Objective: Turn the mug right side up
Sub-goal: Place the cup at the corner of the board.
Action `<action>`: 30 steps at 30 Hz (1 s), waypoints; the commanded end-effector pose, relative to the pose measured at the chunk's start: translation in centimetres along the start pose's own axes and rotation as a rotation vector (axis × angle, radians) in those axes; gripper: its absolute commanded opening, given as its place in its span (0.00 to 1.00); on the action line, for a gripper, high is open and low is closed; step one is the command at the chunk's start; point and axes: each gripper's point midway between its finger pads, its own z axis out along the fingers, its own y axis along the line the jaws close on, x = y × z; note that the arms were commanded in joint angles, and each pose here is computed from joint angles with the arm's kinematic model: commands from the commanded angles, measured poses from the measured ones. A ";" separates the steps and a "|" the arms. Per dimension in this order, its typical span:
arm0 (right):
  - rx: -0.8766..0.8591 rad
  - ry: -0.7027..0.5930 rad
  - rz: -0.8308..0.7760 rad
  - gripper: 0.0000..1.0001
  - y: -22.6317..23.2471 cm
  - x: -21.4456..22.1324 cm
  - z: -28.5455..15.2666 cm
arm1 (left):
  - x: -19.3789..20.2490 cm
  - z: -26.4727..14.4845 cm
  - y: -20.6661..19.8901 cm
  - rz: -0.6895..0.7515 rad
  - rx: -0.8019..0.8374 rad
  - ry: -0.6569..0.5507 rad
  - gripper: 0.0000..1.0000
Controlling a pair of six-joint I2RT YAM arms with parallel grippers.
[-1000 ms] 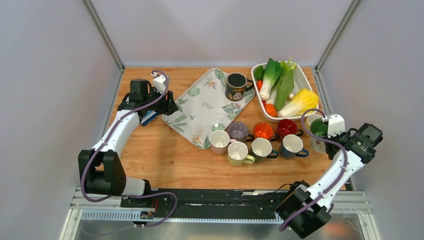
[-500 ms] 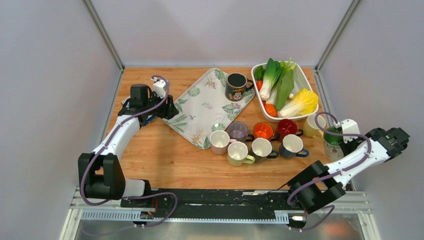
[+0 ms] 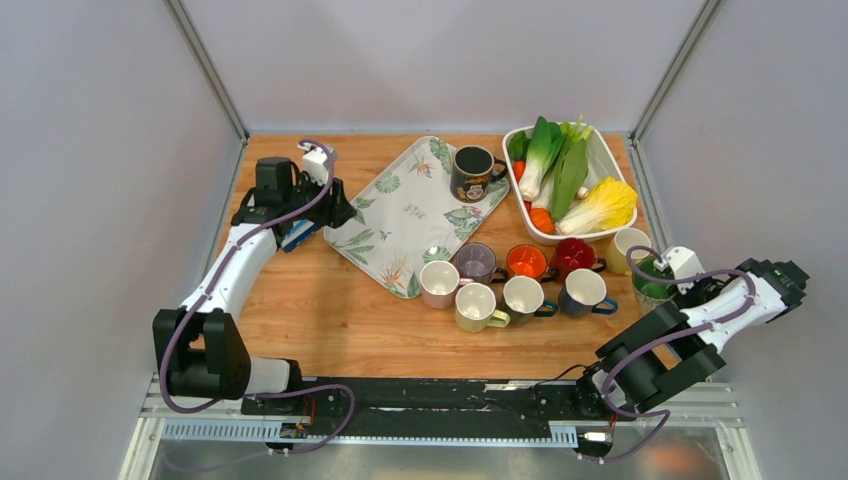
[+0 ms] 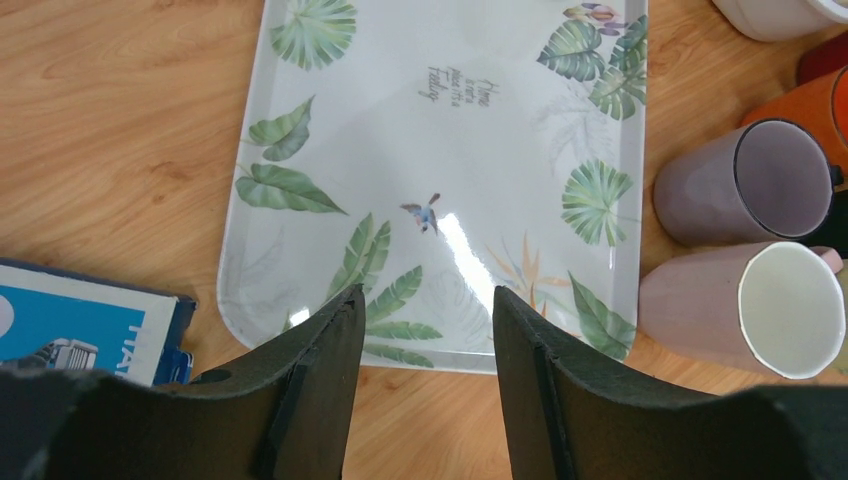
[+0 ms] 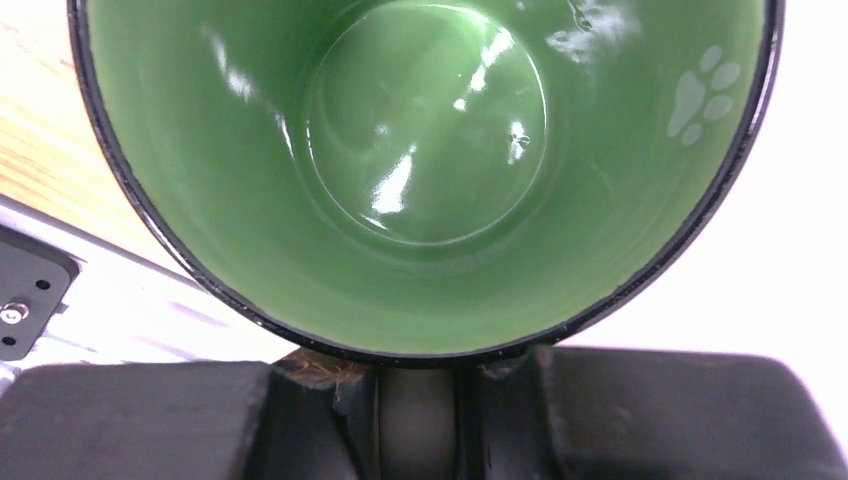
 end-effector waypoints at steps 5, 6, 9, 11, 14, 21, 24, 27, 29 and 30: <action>0.062 -0.170 -0.097 0.00 -2.0 -2.0 3.6 | -0.5 -0.3 0.3 0.041 0.002 0.026 0.57; 0.062 -0.174 -0.095 0.00 -2.0 -1.9 4.0 | -0.3 -0.3 0.5 0.045 -0.003 0.037 0.57; 0.048 -0.180 -0.103 0.00 -1.8 -1.7 5.1 | 0.1 -0.3 0.9 0.073 -0.013 0.062 0.56; 0.042 -0.182 -0.109 0.00 -1.9 -1.6 5.6 | 0.4 -0.3 0.9 0.071 -0.011 0.081 0.56; 0.021 -0.178 -0.125 0.00 -2.0 -1.1 6.3 | 0.6 -0.4 0.8 0.066 -0.011 0.093 0.56; -0.063 -0.163 -0.212 0.00 -0.8 -0.1 8.3 | 0.7 -0.8 1.0 0.068 -0.030 0.102 0.56; -0.099 -0.154 -0.260 0.00 -0.1 0.3 9.1 | 0.8 -0.9 0.9 0.067 -0.033 0.104 0.56; -0.120 -0.157 -0.284 0.00 0.1 0.4 9.6 | 0.8 -1.1 0.9 0.068 -0.036 0.106 0.56; -0.130 -0.165 -0.279 0.00 0.0 0.4 10.0 | 0.8 -1.1 0.9 0.070 -0.038 0.108 0.56; -0.137 -0.168 -0.270 0.00 0.0 0.4 10.2 | 0.8 -1.1 1.0 0.070 -0.040 0.110 0.56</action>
